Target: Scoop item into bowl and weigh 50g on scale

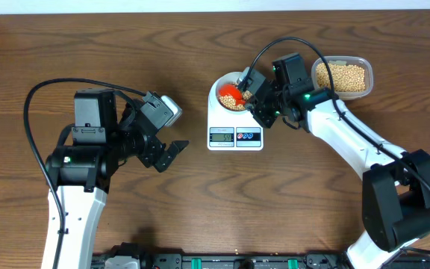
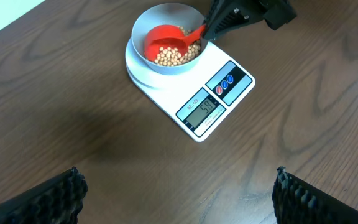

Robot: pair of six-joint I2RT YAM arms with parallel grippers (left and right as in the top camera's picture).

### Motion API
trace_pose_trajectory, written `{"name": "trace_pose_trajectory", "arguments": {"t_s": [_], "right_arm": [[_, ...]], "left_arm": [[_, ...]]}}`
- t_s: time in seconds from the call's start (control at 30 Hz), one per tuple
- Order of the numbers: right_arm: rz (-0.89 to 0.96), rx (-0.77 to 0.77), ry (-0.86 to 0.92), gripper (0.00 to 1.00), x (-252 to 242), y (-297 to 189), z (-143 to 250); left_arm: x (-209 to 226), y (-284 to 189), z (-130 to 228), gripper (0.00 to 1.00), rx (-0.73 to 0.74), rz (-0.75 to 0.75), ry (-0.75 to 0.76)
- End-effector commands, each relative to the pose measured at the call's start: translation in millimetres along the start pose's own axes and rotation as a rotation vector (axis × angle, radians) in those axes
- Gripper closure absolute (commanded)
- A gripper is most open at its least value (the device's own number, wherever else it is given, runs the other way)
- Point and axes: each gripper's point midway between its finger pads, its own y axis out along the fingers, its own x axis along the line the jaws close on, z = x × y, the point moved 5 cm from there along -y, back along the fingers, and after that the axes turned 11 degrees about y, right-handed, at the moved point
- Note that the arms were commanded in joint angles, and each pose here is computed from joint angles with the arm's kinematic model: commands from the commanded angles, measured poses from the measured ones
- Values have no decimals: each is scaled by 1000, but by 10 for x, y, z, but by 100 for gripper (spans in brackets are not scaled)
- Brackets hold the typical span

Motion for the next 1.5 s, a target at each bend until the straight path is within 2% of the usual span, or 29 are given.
{"name": "trace_pose_trajectory", "arguments": {"t_s": [0.0,0.13,0.9,1.2,1.47], "right_arm": [[20,-45,13,99,-56,-104,-109],[78,-78,0,99,-156,-123,-179],[78,-103,23,99,-144,-197,-232],[-87,-130,159,99,2,-222,-260],[-136,-149,215,99,-68,-293,-255]], "left_arm": [[34,-38,-44,2,-10,-13,18],[34,-38,-44,2,-10,-13,18],[34,-38,-44,2,-10,-13,18],[34,-38,-44,2,-10,-13,18],[34,-38,-44,2,-10,-13,18]]}}
